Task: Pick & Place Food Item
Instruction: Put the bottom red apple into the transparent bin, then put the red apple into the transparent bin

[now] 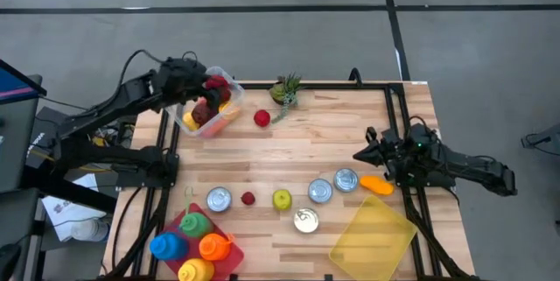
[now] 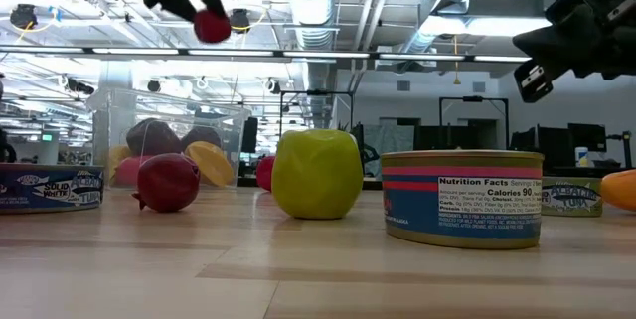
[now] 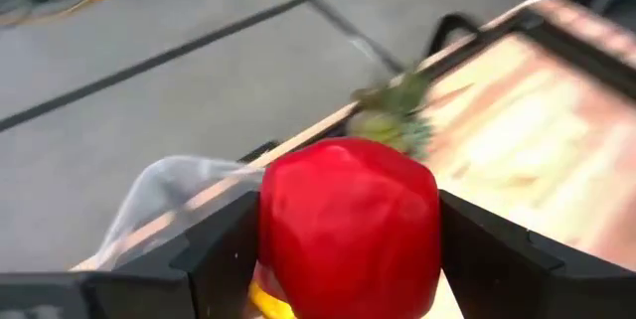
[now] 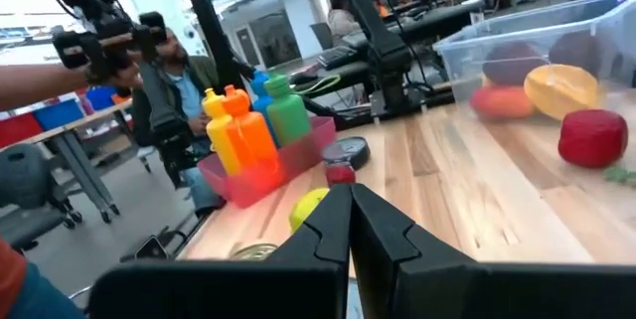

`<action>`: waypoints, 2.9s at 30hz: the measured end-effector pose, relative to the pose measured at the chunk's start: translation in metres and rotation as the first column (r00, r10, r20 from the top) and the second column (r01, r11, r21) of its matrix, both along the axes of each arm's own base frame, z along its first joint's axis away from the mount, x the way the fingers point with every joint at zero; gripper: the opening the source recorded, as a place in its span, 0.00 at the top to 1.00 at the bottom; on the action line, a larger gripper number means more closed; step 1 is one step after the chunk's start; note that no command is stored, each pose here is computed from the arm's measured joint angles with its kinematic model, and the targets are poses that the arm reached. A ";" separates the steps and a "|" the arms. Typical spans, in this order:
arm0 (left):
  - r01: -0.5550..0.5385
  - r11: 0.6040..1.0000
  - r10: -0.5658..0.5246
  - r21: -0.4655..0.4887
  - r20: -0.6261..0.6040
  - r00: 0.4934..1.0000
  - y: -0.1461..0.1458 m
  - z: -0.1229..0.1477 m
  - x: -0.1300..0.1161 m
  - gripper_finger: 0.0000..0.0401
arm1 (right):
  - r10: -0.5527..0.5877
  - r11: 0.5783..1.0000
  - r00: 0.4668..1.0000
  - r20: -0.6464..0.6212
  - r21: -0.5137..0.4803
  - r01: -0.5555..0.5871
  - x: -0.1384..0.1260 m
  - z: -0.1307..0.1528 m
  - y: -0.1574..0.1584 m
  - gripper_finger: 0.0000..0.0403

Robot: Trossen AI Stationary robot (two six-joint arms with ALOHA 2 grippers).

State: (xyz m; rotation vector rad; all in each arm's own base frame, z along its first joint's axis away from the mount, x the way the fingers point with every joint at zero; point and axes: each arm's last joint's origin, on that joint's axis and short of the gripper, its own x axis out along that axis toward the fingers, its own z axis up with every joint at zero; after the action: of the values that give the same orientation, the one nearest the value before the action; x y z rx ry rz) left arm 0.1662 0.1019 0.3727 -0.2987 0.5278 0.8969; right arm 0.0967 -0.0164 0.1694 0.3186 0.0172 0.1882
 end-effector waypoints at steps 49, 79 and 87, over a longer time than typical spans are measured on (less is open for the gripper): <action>-0.450 0.855 0.278 -0.260 -0.502 0.819 0.095 -0.095 0.007 0.31 | -0.005 1.000 1.000 -0.007 0.010 0.005 0.000 -0.001 0.000 1.00; 0.225 0.956 -0.234 -0.188 -0.026 0.972 0.043 -0.049 0.102 0.13 | -0.004 1.000 1.000 -0.009 0.018 0.004 0.000 -0.001 0.000 1.00; 0.342 0.917 -0.381 -0.204 -0.202 0.902 0.053 -0.087 0.160 0.14 | -0.004 0.999 1.000 -0.013 0.036 0.004 0.000 -0.001 0.000 1.00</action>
State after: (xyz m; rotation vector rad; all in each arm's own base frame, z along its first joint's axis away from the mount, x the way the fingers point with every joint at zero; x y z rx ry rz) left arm 0.3260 0.1554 0.2853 -0.2313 0.8537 0.5262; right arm 0.0967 -0.0165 0.1688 0.3558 0.0256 0.1824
